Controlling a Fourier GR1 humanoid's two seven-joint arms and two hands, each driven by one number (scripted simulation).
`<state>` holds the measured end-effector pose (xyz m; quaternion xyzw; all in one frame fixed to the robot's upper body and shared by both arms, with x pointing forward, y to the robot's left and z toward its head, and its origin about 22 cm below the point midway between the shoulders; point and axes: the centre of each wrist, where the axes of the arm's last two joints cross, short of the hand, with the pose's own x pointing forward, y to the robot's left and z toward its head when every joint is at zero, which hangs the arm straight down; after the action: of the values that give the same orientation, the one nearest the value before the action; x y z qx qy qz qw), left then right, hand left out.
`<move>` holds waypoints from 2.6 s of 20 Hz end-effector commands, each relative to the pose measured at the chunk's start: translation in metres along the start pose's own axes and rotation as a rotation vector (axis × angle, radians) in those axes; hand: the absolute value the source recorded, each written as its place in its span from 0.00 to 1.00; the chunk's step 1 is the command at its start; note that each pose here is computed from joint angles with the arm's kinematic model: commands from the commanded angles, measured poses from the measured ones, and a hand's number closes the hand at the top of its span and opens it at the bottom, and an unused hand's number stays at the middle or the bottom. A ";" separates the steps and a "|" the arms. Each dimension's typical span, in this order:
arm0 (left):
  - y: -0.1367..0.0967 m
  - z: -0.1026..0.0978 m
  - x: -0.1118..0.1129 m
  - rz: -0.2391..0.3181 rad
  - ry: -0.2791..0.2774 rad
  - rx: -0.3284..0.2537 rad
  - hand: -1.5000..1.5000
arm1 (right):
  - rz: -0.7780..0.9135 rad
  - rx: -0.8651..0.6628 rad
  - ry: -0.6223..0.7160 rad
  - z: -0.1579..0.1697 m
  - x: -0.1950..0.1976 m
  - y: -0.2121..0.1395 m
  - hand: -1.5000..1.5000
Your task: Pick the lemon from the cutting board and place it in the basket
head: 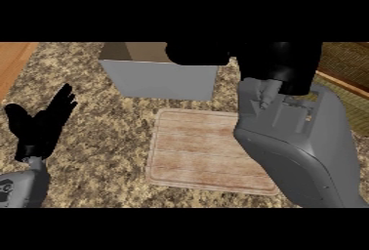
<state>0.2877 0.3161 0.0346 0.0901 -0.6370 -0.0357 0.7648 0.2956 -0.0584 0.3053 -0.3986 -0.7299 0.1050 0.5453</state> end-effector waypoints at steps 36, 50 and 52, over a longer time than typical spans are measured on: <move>-0.012 0.002 -0.008 0.019 -0.003 -0.031 0.50 | 0.193 -0.425 0.434 -0.142 -0.225 -0.078 0.00; 0.000 -0.004 0.008 -0.001 0.000 0.006 0.50 | 0.000 -0.519 0.356 -0.155 -0.257 -0.132 0.00; -0.004 0.002 -0.003 0.000 -0.007 0.015 0.50 | -0.103 -0.618 0.393 -0.161 -0.251 -0.157 0.00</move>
<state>0.2893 0.3138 0.0375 0.0906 -0.6381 -0.0338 0.7638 0.3987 -0.3609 0.2564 -0.5402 -0.6188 -0.1403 0.5528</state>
